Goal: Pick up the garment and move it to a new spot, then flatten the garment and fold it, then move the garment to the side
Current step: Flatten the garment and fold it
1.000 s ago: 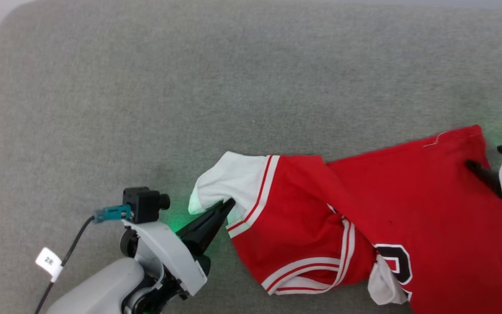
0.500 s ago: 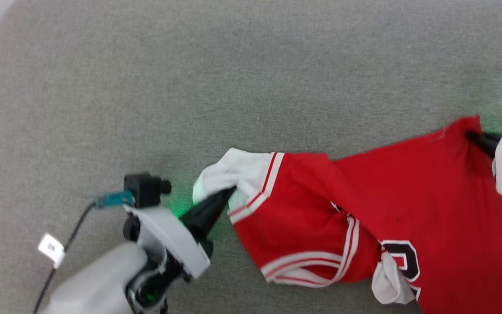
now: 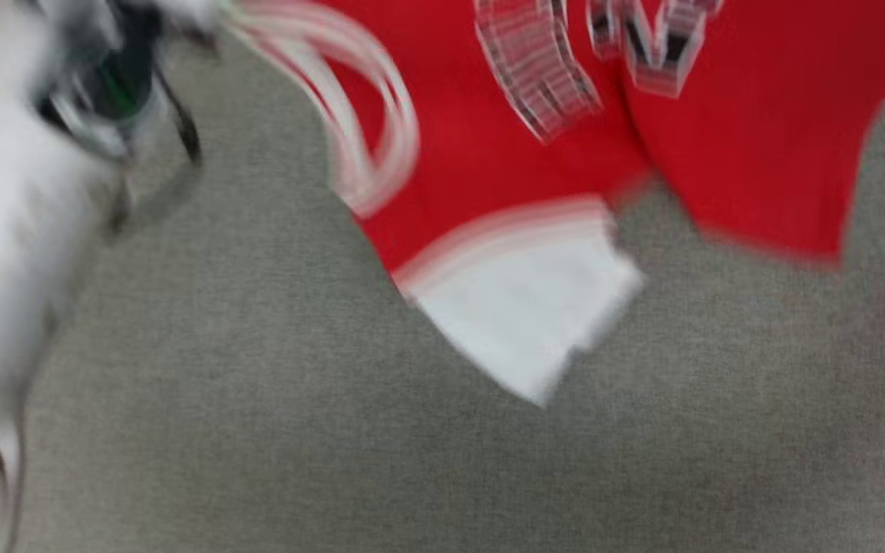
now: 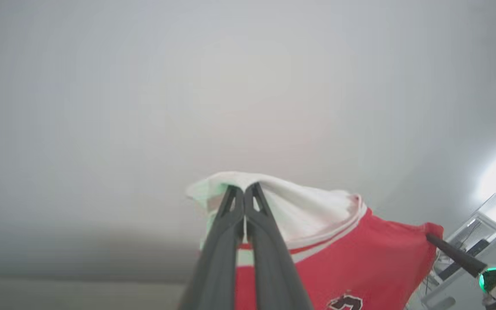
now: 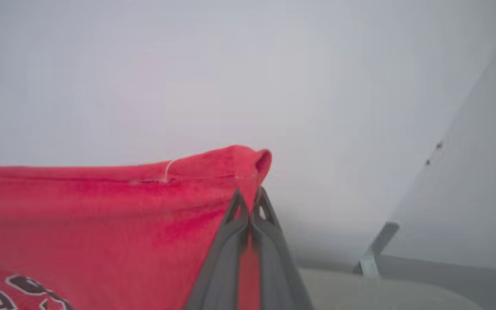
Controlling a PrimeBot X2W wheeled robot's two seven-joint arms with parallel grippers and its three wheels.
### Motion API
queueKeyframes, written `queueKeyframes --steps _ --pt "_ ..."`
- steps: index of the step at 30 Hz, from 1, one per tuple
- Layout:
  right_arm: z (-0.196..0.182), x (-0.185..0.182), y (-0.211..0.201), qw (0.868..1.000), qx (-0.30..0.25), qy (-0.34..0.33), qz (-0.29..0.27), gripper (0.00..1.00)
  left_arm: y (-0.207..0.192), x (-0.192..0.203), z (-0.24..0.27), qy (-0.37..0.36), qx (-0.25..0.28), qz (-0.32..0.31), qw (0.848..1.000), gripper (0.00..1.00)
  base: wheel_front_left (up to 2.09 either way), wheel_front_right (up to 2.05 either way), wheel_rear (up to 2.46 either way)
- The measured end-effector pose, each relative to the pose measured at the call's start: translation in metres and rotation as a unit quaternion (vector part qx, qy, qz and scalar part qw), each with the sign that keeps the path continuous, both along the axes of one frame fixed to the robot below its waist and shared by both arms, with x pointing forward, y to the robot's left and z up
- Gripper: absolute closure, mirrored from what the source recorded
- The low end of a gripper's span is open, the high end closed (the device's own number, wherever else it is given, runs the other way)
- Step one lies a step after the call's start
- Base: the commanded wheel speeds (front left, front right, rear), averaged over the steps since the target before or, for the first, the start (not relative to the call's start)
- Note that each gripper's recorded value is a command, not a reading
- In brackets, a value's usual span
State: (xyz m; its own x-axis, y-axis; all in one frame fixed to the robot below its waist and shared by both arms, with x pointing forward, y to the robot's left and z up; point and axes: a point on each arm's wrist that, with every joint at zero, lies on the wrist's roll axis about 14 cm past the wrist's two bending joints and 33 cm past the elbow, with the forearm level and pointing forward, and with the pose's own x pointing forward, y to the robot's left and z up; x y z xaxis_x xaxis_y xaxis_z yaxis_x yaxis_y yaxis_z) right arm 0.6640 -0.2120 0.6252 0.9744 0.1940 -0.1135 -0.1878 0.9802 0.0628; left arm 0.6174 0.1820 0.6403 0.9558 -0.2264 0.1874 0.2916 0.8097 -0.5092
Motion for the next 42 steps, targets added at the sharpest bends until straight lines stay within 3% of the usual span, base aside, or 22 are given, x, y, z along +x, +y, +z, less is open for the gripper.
queueKeyframes --steps 6,11,14,19,24,28,33,42 --pt "0.085 0.024 -0.016 0.989 0.036 -0.135 -0.055 1.00 0.021 0.043 0.107 -0.104 -0.063 0.060 0.991 1.00 0.00 0.00 0.00" --pt "0.096 0.024 -0.021 0.986 0.031 -0.148 -0.074 1.00 0.011 0.053 0.125 -0.113 -0.089 0.046 0.989 1.00 0.00 0.00 0.00" --pt "0.078 0.022 -0.017 0.990 0.010 -0.121 -0.070 1.00 -0.001 0.053 0.099 -0.071 -0.075 0.022 0.994 1.00 0.00 0.00 0.00" --pt "0.006 0.012 -0.003 0.998 -0.010 -0.040 -0.046 1.00 -0.012 0.039 0.014 0.017 -0.085 -0.001 0.996 1.00 0.00 0.00 0.00" --pt "-0.063 -0.018 0.000 0.999 -0.018 0.036 -0.016 1.00 -0.022 -0.002 -0.061 0.083 -0.120 -0.024 0.989 1.00 0.00 0.00 0.00" --pt "-0.115 -0.058 -0.002 0.995 -0.009 0.100 0.008 1.00 -0.036 -0.048 -0.107 0.121 -0.116 -0.053 0.984 1.00 0.00 0.00 0.00" --pt "-0.148 -0.112 -0.010 0.989 0.000 0.147 0.030 1.00 -0.044 -0.103 -0.132 0.136 -0.103 -0.074 0.983 1.00 0.00 0.00 0.00" --pt "-0.169 -0.202 -0.008 0.975 0.011 0.210 0.068 1.00 -0.054 -0.189 -0.144 0.155 -0.079 -0.124 0.977 1.00 0.00 0.00 0.00"
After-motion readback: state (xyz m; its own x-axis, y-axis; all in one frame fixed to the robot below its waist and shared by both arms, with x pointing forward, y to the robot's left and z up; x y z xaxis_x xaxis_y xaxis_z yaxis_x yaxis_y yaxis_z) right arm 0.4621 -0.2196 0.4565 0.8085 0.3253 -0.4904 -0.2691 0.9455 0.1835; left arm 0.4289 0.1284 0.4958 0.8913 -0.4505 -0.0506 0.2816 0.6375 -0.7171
